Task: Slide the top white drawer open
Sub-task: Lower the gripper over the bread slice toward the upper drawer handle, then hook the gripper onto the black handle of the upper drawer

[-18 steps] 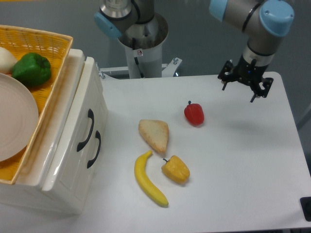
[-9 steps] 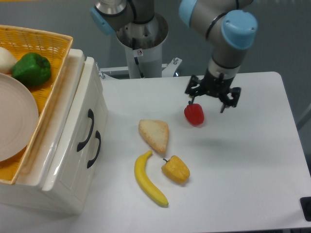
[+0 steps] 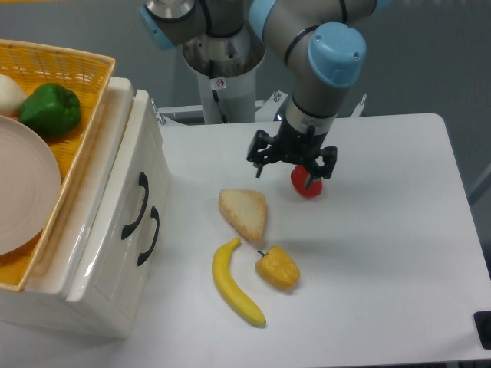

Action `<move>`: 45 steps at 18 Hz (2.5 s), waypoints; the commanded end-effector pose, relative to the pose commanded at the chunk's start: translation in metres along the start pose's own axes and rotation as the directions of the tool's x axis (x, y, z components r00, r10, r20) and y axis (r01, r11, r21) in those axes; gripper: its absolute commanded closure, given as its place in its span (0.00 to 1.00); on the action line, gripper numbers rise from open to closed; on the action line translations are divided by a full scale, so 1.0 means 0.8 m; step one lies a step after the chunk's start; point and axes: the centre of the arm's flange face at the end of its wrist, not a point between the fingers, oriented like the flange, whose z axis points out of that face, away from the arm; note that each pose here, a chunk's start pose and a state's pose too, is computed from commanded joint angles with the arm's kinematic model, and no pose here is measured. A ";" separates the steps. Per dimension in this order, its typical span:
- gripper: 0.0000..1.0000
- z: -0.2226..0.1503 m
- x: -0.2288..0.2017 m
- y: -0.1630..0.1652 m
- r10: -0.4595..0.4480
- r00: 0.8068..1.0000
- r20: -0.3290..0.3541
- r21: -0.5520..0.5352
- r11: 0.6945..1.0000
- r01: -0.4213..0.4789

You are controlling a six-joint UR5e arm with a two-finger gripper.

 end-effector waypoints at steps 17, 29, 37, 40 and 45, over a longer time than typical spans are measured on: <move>0.00 0.062 0.141 -0.083 -0.068 0.993 -0.096 -0.063 0.996 0.062; 0.00 0.084 0.166 -0.089 -0.096 0.987 -0.127 -0.088 0.993 0.085; 0.00 0.088 0.165 -0.090 -0.094 0.987 -0.128 -0.091 0.992 0.083; 0.00 0.092 0.166 -0.091 -0.085 0.988 -0.130 -0.093 0.993 0.073; 0.00 0.095 0.172 -0.093 -0.067 0.989 -0.131 -0.095 0.994 0.055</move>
